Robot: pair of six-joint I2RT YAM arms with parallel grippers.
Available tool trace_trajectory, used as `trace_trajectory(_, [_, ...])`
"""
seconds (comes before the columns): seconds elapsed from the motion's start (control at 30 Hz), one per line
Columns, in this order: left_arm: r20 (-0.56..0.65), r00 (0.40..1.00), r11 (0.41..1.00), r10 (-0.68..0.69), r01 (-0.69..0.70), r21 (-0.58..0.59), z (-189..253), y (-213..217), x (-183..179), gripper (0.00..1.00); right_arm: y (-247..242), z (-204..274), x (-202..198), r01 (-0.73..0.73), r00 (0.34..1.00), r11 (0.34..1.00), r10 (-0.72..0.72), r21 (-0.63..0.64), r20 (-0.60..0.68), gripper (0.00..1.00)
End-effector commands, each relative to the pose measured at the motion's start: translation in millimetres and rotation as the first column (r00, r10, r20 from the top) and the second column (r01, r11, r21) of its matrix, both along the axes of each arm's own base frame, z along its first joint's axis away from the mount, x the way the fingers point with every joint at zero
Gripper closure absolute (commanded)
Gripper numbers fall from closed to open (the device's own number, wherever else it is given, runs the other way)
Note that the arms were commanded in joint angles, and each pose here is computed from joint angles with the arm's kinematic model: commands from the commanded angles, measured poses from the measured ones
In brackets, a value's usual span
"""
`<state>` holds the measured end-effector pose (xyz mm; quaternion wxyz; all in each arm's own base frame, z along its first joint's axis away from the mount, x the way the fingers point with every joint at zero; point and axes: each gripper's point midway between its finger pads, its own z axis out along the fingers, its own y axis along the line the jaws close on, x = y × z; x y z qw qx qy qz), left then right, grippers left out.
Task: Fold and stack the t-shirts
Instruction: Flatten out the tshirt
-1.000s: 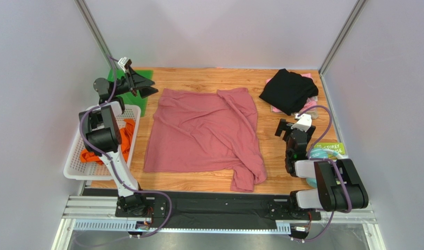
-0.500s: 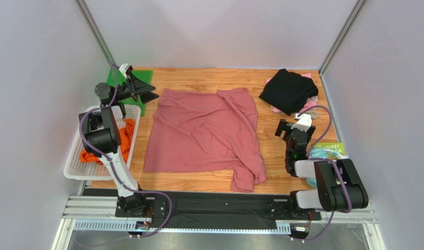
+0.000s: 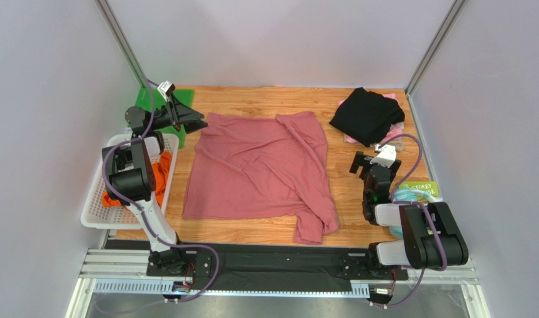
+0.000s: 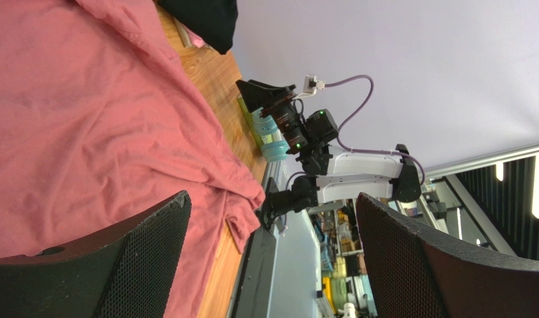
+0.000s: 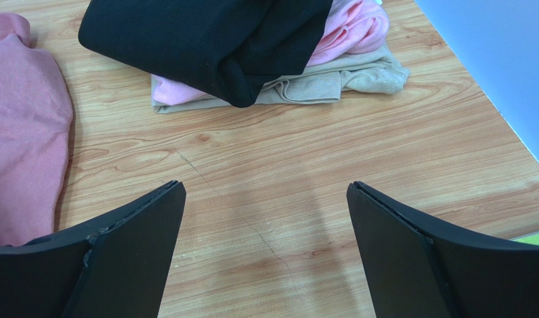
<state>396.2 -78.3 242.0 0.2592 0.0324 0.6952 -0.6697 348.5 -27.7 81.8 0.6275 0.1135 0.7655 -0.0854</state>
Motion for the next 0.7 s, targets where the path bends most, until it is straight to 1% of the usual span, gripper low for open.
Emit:
trace_trajectory(0.0, [0.238, 0.957, 0.975, -0.164, 0.121, 0.186, -5.3, -0.2, -32.9, 0.0, -1.1, 25.5, 10.3, 0.02, 0.995, 1.0, -0.021, 0.01, 0.093, 0.0])
trace_trajectory(0.67, [0.264, 0.947, 0.97, -0.182, 0.128, 0.206, -3.3, -2.2, -46.2, 0.0, -1.4, 25.5, 10.2, 0.021, 0.996, 1.0, -0.022, 0.009, 0.092, 0.0])
